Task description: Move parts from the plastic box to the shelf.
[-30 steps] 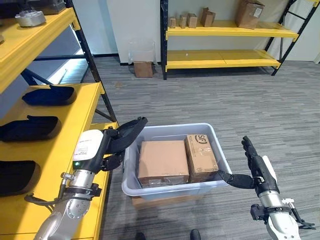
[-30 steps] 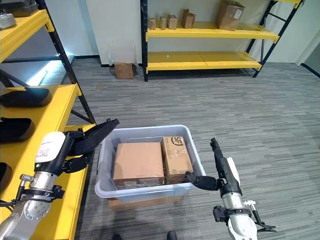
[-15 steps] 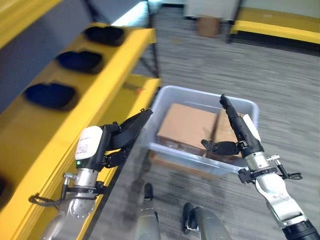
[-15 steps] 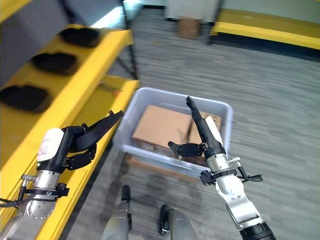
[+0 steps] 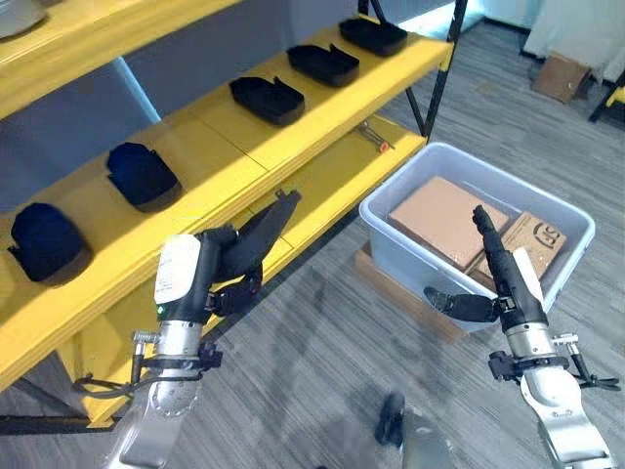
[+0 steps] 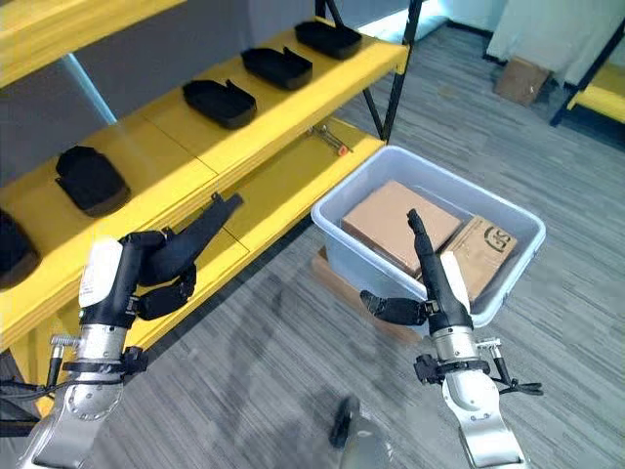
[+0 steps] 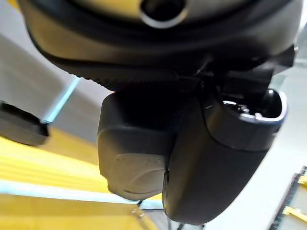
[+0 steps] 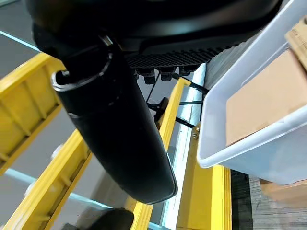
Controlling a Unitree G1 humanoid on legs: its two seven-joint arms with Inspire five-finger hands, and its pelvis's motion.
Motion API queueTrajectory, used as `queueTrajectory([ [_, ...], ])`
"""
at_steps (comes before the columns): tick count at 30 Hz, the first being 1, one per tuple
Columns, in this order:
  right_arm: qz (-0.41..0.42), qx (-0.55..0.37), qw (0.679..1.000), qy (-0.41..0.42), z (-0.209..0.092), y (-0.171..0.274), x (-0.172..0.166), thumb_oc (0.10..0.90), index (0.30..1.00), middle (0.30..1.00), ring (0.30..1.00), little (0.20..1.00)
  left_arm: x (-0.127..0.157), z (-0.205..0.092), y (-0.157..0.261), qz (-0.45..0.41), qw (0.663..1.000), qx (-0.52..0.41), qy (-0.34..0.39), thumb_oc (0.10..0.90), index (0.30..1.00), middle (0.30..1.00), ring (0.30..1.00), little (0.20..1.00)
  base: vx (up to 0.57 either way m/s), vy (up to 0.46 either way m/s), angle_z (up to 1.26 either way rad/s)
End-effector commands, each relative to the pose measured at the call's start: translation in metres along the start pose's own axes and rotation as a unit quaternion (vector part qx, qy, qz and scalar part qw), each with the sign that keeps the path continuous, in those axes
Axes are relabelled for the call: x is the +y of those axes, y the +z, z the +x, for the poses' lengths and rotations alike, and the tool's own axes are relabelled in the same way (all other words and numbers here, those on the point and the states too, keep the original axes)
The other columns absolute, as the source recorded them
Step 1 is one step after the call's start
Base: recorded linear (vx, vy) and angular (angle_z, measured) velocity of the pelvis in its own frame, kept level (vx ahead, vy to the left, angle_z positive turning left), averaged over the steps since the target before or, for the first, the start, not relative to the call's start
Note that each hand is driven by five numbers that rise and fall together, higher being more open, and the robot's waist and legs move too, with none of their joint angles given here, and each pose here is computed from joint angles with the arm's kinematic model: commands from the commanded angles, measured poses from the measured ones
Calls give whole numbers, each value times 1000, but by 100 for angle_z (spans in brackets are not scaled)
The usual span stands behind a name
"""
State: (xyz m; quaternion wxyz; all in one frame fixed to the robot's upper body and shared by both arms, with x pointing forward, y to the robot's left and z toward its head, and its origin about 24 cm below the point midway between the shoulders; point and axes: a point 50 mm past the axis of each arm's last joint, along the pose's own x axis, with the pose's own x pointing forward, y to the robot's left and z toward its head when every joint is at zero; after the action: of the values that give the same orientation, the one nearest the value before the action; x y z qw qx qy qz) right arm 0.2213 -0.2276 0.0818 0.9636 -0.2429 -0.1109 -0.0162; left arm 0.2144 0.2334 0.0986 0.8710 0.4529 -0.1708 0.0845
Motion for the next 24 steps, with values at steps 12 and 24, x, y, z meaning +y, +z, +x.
queueTrajectory([
  [12, 3, -103, 995, -4, 18, 34, 9, 900, 1000, 1000, 1000, 1000, 46, 30, 40, 30, 982, -135, 130, 400, 300, 300, 300, 300, -107, 207, 19],
  [24, -8, -96, 995, 5, 11, 32, 1, 900, 1000, 1000, 1000, 1000, 37, 21, 33, -17, 990, -102, 100, 400, 300, 300, 300, 300, 14, -50, 29],
])
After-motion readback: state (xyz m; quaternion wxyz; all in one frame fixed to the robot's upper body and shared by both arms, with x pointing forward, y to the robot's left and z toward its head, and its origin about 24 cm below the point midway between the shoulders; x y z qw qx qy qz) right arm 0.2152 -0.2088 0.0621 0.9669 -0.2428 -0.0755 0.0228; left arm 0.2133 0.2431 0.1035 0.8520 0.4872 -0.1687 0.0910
